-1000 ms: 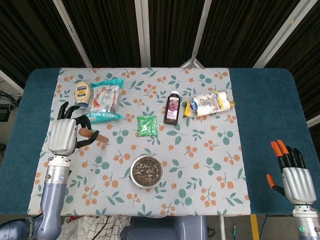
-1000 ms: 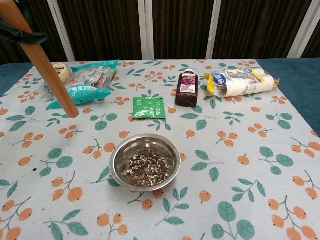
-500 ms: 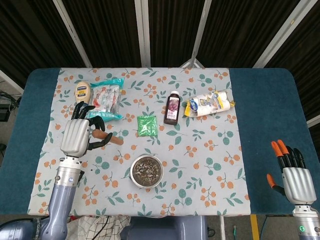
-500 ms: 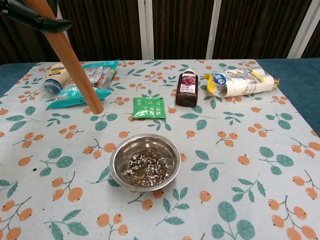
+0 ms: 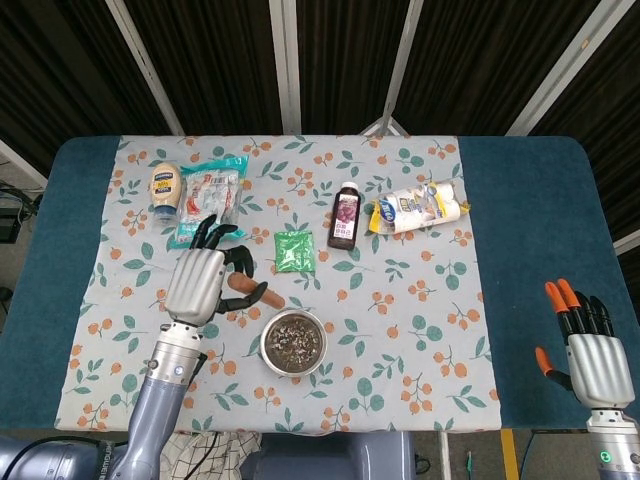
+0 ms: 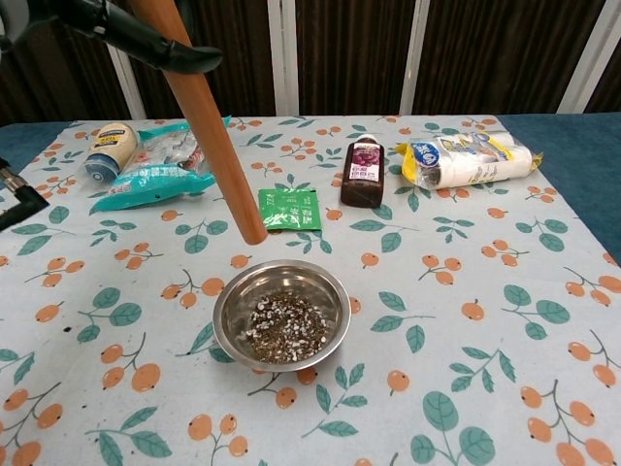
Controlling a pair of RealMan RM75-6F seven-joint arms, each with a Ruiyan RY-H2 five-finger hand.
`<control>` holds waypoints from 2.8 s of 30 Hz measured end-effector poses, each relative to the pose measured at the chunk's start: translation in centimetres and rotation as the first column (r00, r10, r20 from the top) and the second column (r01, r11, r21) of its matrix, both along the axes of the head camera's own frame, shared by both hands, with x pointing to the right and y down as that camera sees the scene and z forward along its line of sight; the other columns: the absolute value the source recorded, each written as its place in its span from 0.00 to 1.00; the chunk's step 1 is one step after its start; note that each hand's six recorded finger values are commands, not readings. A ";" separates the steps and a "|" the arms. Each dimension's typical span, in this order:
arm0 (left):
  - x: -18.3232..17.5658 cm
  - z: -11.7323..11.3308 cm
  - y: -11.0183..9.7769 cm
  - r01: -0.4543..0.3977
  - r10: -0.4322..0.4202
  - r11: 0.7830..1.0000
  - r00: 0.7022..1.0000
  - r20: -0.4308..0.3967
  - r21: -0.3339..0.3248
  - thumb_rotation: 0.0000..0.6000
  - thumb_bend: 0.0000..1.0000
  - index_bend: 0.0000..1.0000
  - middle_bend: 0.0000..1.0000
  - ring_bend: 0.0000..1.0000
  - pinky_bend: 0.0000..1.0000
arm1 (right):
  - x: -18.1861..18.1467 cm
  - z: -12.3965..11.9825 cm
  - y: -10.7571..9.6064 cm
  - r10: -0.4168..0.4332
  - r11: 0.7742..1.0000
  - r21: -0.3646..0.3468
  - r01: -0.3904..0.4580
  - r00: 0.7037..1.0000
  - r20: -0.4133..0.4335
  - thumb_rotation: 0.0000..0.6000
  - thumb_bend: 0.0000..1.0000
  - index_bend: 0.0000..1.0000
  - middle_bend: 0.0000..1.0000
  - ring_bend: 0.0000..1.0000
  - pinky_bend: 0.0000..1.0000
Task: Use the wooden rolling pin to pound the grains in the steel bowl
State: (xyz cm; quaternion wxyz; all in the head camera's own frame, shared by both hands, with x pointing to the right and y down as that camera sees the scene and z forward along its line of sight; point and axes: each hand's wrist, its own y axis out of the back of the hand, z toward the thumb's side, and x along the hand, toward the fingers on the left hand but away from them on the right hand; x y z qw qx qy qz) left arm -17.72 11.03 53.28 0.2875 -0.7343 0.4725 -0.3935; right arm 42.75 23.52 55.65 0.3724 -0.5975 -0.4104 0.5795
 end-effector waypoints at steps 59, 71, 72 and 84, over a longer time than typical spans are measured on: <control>4.8 5.0 5.0 -0.149 0.156 0.983 0.986 0.064 -0.104 1.00 0.90 0.67 0.71 0.19 0.00 | 0.0 -0.1 0.0 0.002 1.000 -0.002 -0.002 1.000 0.004 1.00 0.37 0.00 0.00 0.00 0.00; 5.3 3.0 4.0 -0.127 0.127 0.990 0.992 -0.008 -0.064 1.00 0.90 0.67 0.71 0.19 0.00 | 0.0 0.0 0.0 0.001 1.000 -0.004 -0.001 1.000 0.003 1.00 0.37 0.00 0.00 0.00 0.00; 5.3 2.8 4.0 -0.126 0.126 0.990 0.992 -0.011 -0.063 1.00 0.90 0.67 0.71 0.19 0.00 | 0.0 0.0 0.1 0.001 1.000 -0.004 -0.001 1.000 0.003 1.00 0.37 0.00 0.00 0.00 0.00; 5.3 3.6 4.7 -0.139 0.140 0.986 0.990 0.005 -0.092 1.00 0.90 0.67 0.71 0.19 0.00 | 0.0 0.0 0.1 0.002 1.000 -0.003 -0.002 1.000 0.003 1.00 0.37 0.00 0.00 0.00 0.00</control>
